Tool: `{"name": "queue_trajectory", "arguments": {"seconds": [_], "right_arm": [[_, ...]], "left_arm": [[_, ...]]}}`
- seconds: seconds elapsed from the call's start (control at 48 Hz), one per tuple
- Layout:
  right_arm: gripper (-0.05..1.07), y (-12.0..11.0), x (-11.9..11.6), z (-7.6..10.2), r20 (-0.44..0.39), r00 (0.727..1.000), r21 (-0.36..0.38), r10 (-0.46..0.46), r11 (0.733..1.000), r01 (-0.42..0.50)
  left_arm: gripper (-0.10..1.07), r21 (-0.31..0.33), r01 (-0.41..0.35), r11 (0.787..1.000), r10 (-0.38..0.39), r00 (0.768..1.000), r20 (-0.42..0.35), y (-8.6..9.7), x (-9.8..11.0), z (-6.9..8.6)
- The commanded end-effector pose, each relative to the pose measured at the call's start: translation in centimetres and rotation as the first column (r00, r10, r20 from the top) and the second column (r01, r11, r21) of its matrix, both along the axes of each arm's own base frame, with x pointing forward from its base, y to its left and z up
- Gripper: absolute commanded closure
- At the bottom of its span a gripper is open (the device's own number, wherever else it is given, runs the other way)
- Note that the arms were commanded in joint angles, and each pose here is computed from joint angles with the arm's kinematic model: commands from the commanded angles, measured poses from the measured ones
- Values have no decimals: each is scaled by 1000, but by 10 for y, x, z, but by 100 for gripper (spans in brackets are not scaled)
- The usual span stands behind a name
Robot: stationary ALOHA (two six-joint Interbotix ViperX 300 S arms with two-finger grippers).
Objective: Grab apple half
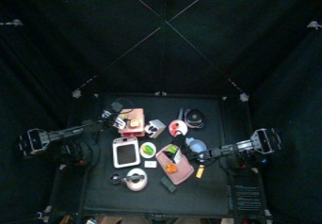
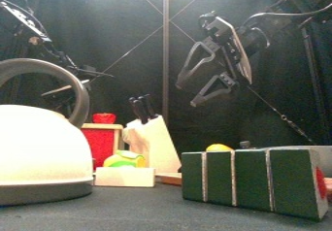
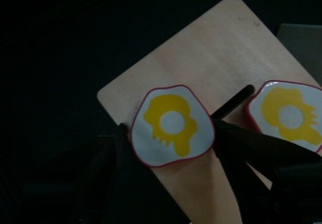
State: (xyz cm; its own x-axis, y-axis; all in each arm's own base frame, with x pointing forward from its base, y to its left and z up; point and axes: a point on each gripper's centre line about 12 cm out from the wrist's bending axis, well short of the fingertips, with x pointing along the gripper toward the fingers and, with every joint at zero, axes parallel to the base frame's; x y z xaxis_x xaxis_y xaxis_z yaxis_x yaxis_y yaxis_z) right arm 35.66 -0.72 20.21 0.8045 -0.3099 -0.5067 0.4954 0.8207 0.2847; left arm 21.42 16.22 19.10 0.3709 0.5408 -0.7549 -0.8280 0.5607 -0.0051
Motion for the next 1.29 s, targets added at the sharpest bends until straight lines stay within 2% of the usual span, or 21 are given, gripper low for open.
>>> {"name": "queue_trajectory", "arguments": {"seconds": [0.0,0.229,0.562,0.729,0.979,1.271], "right_arm": [[4,-1,1,8,23,1000,-3,-2,1000,2],[4,-1,1,8,23,1000,-3,-2,1000,2],[4,-1,1,8,21,1000,-3,-2,1000,2],[4,-1,0,7,19,1000,3,-7,1000,7],[4,-2,-1,6,16,1000,8,-11,1000,11],[4,-1,0,7,19,1000,8,-11,1000,11]], "left_arm": [[0,9,0,1000,0,1000,15,2,2,5],[1,10,2,1000,-2,1000,12,2,2,4],[12,0,2,1000,-2,1000,3,-1,-1,0],[12,18,16,1000,-16,1000,20,-3,-1,6],[12,63,48,997,-54,994,97,-18,-9,27],[12,86,50,995,-62,987,146,-30,-27,32]]}}
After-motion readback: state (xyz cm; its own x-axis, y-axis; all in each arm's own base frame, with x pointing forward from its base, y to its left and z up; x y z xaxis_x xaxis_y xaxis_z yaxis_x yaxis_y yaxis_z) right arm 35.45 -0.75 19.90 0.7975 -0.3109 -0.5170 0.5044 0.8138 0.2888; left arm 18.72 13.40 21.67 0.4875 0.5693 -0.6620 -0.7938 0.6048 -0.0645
